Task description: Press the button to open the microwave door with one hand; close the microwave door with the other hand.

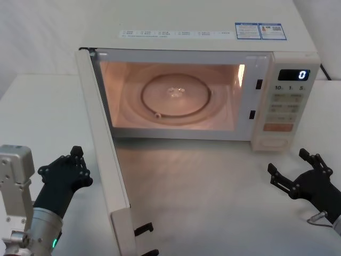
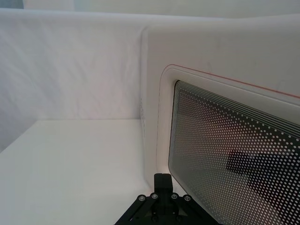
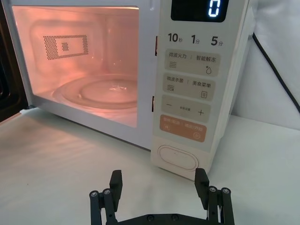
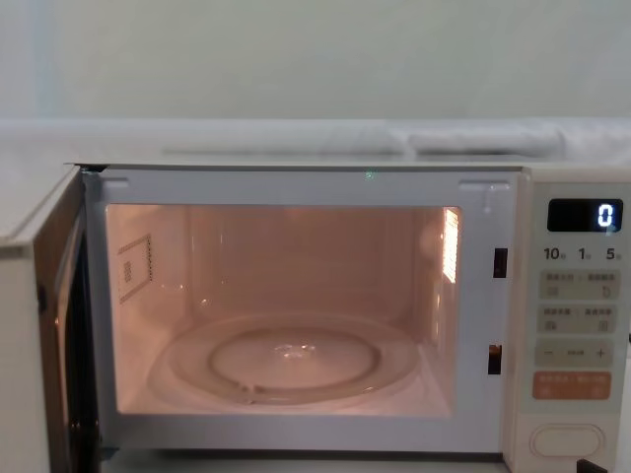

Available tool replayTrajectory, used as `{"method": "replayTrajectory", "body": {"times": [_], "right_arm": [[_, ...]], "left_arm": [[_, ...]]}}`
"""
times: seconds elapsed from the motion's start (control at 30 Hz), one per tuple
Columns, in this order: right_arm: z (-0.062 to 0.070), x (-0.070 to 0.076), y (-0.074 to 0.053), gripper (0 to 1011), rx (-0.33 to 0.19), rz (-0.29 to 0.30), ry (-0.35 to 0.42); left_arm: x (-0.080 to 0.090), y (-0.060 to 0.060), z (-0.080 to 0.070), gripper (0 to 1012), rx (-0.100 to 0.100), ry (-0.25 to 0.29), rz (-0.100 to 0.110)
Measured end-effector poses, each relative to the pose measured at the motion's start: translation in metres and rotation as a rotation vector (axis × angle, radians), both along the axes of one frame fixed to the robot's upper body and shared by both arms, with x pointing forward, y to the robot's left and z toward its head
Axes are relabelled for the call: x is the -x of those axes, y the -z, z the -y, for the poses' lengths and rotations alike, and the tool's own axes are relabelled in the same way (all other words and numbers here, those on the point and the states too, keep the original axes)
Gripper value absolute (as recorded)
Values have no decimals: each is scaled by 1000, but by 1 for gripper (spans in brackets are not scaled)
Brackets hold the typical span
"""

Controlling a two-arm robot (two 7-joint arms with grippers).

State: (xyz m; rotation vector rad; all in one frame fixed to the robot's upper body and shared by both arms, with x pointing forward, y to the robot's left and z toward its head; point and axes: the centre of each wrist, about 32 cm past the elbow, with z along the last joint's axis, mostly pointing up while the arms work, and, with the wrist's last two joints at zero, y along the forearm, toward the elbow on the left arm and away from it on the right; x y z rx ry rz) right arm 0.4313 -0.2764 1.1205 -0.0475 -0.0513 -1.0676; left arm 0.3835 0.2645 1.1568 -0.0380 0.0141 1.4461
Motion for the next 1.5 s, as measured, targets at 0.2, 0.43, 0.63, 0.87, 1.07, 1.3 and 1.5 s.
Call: {"method": "replayTrajectory", "body": {"times": [0.2,0.43,0.63,0.87,1.07,1.3,1.5], "right_arm": [[0,0,0,1000,0,0,0],[0,0,0,1000,0,0,0],[0,0,0,1000,0,0,0],[0,0,0,1000,0,0,0],[0,0,0,1000,0,0,0],[0,0,0,1000,0,0,0],[0,0,0,1000,0,0,0]], "left_arm": [[0,0,0,0,0,0,0],[0,0,0,0,0,0,0],[0,0,0,0,0,0,0],[0,0,0,0,0,0,0],[0,-1,-1,0,-1,3,0],[9,-11,-8,0,-14,30,15],[23,-23,-17,0,-25,49,29]]}}
